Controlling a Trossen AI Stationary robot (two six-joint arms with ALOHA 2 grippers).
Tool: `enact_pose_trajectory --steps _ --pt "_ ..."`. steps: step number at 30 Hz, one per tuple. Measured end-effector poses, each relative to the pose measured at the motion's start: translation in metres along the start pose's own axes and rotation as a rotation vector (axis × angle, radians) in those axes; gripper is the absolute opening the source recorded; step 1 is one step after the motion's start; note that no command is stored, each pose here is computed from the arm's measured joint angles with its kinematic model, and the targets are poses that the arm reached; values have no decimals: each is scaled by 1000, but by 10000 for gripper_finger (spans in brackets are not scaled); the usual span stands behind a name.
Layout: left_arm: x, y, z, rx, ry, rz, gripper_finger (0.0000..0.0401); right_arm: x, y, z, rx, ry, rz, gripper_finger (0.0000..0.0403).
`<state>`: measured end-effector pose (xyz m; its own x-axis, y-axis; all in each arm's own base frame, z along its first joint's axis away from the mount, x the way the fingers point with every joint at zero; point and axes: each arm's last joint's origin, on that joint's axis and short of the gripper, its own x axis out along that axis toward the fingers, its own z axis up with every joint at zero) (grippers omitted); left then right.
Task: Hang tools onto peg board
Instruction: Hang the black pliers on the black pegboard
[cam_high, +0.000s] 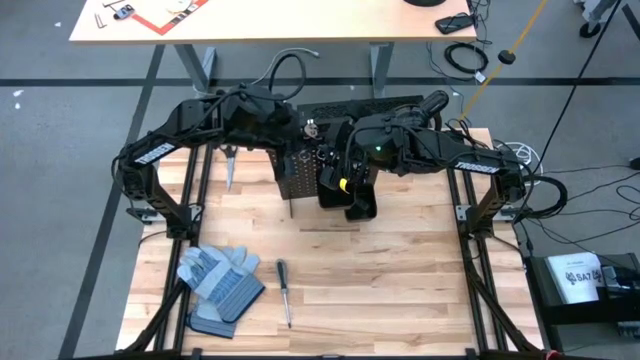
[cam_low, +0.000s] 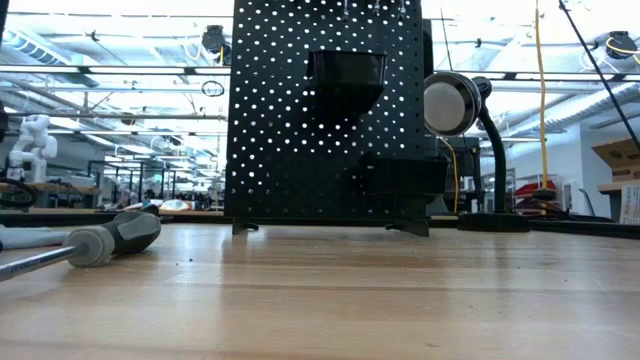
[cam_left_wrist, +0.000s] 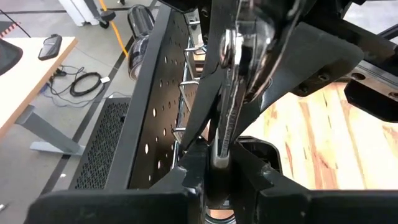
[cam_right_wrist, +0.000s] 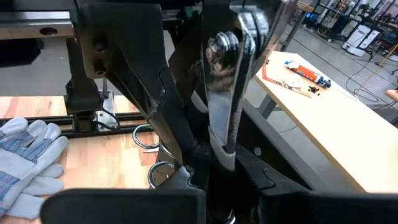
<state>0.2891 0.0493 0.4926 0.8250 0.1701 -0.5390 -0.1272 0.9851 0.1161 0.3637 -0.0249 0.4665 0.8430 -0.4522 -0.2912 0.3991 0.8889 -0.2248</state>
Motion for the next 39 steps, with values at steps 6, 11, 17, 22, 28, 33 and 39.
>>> enact_pose_trajectory --steps 6,11,17,22,28,33,39 --pt "-1 -1 -1 -4 10 -24 44 0 -1 -1 -3 10 -3 24" --pt "-2 -1 -2 -5 9 -62 44 1 -2 -2 1 16 -4 24" --pt "-6 -2 -5 -9 32 -82 44 2 -2 -3 -2 23 2 24" --pt "-8 -2 -5 -8 31 -84 44 2 -2 -3 2 26 -2 24" --pt "-8 -3 -5 -5 28 -114 44 2 -3 -4 4 33 -21 24" --pt "-8 -4 -5 -3 23 -144 44 2 -3 -4 3 35 -23 23" --pt "-9 -4 -5 -8 24 -158 44 2 -3 -3 -1 29 -24 23"
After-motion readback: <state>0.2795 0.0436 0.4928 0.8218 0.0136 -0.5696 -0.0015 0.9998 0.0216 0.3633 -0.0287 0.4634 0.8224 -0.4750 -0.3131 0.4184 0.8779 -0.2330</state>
